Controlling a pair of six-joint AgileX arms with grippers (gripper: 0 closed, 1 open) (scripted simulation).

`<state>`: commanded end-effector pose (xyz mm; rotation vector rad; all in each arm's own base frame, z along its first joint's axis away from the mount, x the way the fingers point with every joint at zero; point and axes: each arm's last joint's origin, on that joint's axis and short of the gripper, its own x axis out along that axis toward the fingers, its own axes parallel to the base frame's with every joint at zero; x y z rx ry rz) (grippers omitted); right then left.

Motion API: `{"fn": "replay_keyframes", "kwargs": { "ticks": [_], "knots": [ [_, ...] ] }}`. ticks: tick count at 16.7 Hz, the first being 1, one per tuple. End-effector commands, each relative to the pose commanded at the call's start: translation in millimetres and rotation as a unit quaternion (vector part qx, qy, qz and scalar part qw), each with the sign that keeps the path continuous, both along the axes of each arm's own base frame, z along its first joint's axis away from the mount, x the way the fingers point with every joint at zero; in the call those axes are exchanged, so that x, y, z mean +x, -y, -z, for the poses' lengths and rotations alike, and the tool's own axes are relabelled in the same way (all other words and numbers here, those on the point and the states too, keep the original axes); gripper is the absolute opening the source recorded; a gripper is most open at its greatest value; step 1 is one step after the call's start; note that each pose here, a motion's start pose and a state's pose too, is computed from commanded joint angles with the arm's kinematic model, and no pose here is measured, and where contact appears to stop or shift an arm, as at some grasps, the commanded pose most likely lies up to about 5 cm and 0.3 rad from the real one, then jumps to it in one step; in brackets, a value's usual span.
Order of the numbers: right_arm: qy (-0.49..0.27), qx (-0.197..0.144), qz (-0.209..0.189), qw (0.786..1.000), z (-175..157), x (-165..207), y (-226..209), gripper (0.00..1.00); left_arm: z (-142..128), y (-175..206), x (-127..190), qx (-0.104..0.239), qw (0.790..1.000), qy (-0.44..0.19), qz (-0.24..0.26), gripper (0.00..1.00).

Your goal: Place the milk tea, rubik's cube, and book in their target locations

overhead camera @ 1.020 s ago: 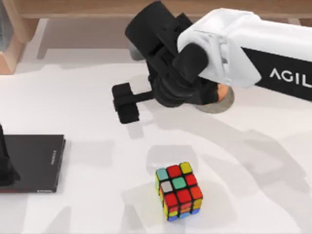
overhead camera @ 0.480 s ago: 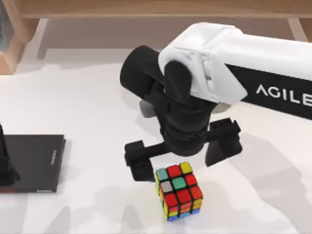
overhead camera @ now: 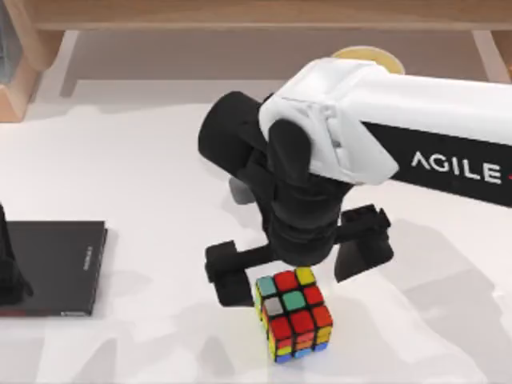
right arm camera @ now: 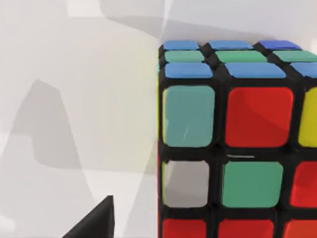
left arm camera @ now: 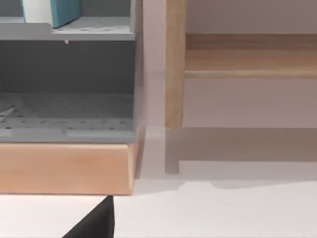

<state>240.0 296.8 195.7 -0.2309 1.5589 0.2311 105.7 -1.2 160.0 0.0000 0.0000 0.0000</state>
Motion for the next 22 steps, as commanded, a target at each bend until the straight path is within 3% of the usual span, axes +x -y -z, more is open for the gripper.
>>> {"fn": "replay_keyframes", "kwargs": {
  "ticks": [5,9,22],
  "knots": [
    [0.000,0.000,0.000,1.000,38.9,-1.2,-0.1,1.00,0.0,0.0,0.0,0.000,1.000,0.000,0.000,1.00],
    [0.000,0.000,0.000,1.000,41.9,-1.5,0.1,1.00,0.0,0.0,0.0,0.000,1.000,0.000,0.000,1.00],
    [0.000,0.000,0.000,1.000,41.9,-1.5,0.1,0.02,0.0,0.0,0.0,0.000,1.000,0.000,0.000,1.00]
  ]
}}
